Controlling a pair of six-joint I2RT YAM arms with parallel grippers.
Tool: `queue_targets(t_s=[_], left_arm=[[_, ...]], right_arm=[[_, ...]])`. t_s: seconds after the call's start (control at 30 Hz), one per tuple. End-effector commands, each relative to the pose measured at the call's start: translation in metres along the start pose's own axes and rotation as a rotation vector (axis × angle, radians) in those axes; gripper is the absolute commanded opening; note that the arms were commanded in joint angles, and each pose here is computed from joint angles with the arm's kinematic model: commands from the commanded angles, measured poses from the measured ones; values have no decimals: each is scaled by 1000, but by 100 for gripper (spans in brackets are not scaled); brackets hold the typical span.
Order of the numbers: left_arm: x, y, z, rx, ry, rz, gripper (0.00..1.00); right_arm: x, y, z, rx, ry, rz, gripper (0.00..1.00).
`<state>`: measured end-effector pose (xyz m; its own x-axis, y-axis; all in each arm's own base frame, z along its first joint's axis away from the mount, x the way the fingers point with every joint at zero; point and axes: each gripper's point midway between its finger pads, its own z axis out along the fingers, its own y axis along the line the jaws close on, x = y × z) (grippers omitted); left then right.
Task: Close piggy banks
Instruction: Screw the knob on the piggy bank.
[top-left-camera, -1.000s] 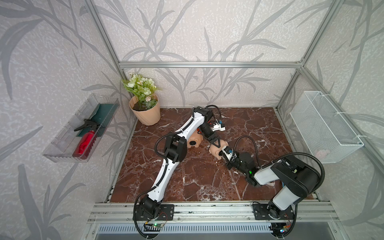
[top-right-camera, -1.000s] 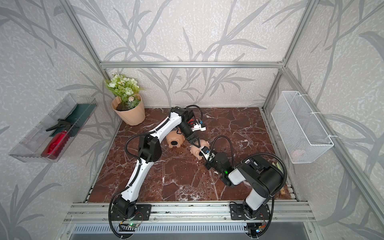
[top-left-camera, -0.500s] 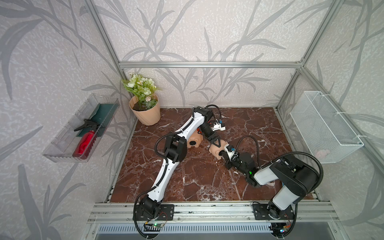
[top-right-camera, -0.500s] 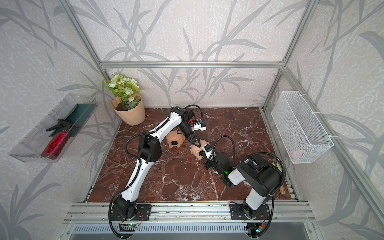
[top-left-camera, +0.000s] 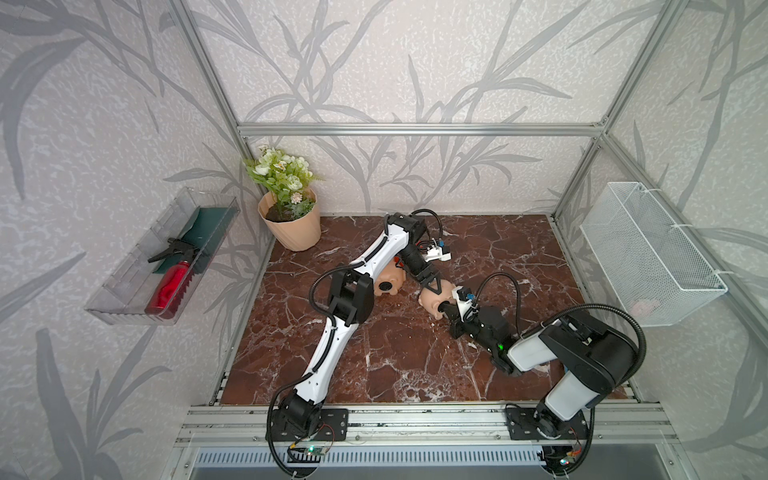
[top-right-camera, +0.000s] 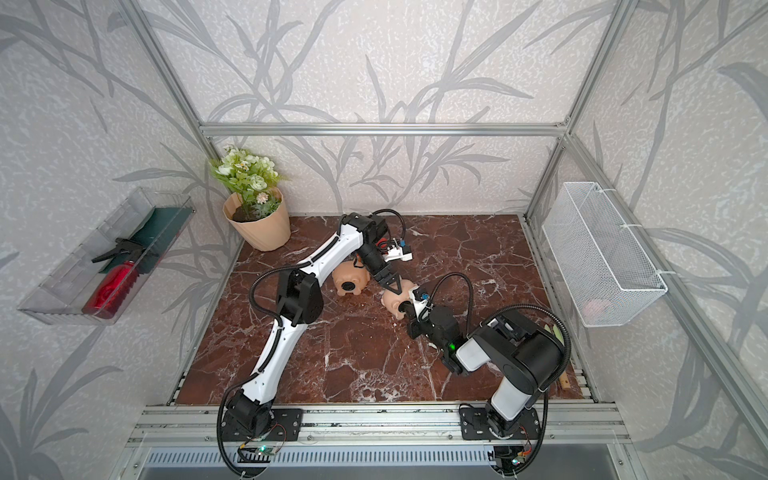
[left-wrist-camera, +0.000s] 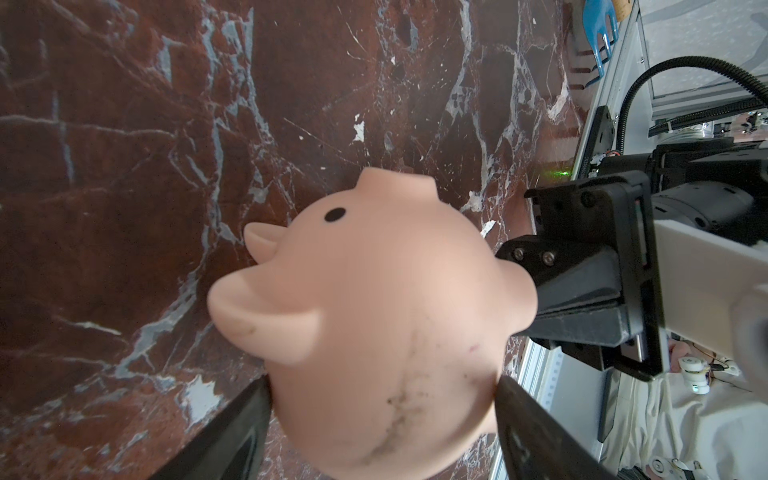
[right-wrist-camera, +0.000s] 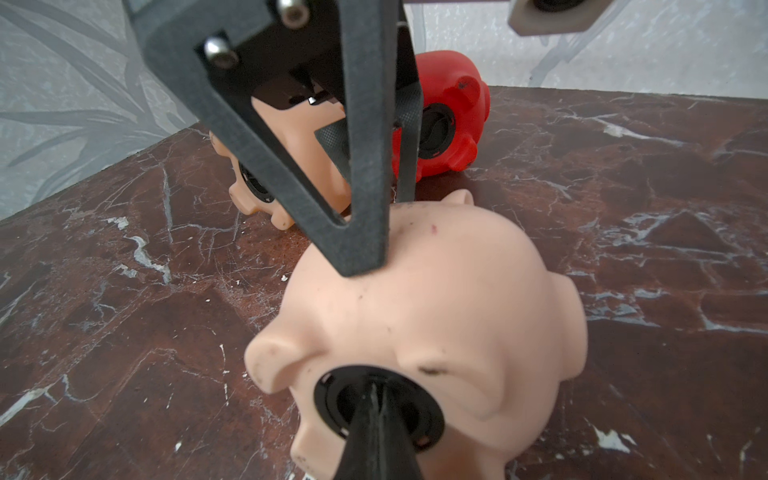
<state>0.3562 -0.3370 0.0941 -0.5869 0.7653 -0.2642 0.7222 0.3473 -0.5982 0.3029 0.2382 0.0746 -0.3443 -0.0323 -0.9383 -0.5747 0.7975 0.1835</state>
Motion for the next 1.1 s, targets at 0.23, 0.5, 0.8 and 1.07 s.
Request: queue_targets(t_s=[0.23, 0.5, 0.8, 1.07], left_arm=[[16, -19, 23, 75, 80, -11, 82], [16, -22, 23, 89, 78, -8, 82], [20, -21, 27, 69, 96, -15, 82], [21, -21, 27, 58, 100, -13, 82]], right_arm=[[-27, -3, -3, 24, -99, 102, 0], [-28, -6, -7, 28, -113, 180, 0], [-30, -8, -11, 20, -132, 291, 0], [-29, -5, -11, -7, -137, 342, 0]])
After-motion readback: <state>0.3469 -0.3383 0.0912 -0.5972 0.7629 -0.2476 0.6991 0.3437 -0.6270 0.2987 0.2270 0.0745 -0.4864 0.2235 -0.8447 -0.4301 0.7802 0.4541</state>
